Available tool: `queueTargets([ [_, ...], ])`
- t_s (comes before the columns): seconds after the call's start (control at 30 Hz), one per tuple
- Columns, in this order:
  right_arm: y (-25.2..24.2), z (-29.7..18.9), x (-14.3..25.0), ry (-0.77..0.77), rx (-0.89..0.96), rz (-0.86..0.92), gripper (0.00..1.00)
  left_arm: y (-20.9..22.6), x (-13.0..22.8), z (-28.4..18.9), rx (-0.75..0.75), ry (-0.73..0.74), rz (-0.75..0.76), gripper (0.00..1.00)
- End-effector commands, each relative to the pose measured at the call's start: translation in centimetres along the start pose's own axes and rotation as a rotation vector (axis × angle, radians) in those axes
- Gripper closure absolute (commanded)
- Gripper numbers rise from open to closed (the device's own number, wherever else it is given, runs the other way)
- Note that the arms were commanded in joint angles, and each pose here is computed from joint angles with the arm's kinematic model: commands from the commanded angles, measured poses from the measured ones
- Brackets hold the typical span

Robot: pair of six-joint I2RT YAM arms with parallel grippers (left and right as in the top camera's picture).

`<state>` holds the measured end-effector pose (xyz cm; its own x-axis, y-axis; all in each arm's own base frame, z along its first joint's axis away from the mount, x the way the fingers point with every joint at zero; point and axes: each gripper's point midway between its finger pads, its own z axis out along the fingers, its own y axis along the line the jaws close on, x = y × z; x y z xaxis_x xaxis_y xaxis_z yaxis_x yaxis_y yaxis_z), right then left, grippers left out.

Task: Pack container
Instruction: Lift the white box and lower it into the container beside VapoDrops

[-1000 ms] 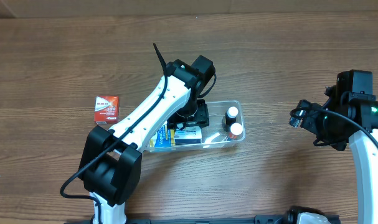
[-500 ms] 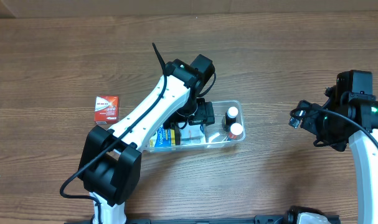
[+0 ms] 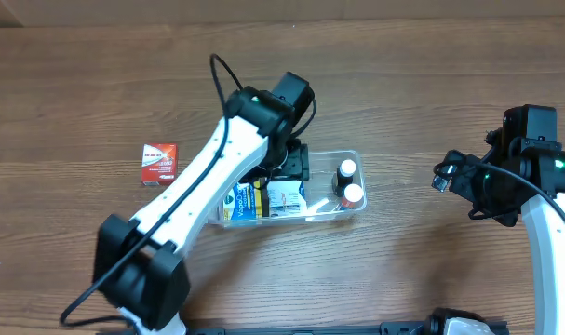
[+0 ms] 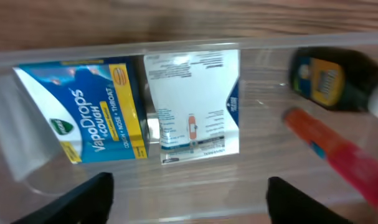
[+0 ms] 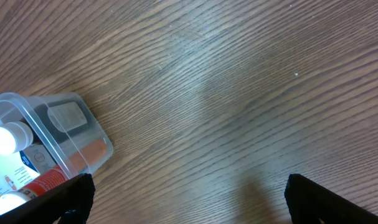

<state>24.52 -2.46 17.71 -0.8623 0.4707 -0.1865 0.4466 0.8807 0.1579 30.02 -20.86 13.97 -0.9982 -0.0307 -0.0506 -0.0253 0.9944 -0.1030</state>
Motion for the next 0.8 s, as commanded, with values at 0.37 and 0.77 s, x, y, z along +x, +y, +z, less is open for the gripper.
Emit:
queueTargets([
  [0.37, 0.0, -0.1, 0.1, -0.001, -0.002, -0.001, 0.00, -0.3, 2.0, 6.4, -0.134, 0.166, 0.199, 0.60],
  [0.77, 0.0, -0.1, 0.1, -0.001, -0.002, -0.001, 0.00, 1.4, 3.3, 9.7, -0.224, 0.293, 0.188, 0.51],
])
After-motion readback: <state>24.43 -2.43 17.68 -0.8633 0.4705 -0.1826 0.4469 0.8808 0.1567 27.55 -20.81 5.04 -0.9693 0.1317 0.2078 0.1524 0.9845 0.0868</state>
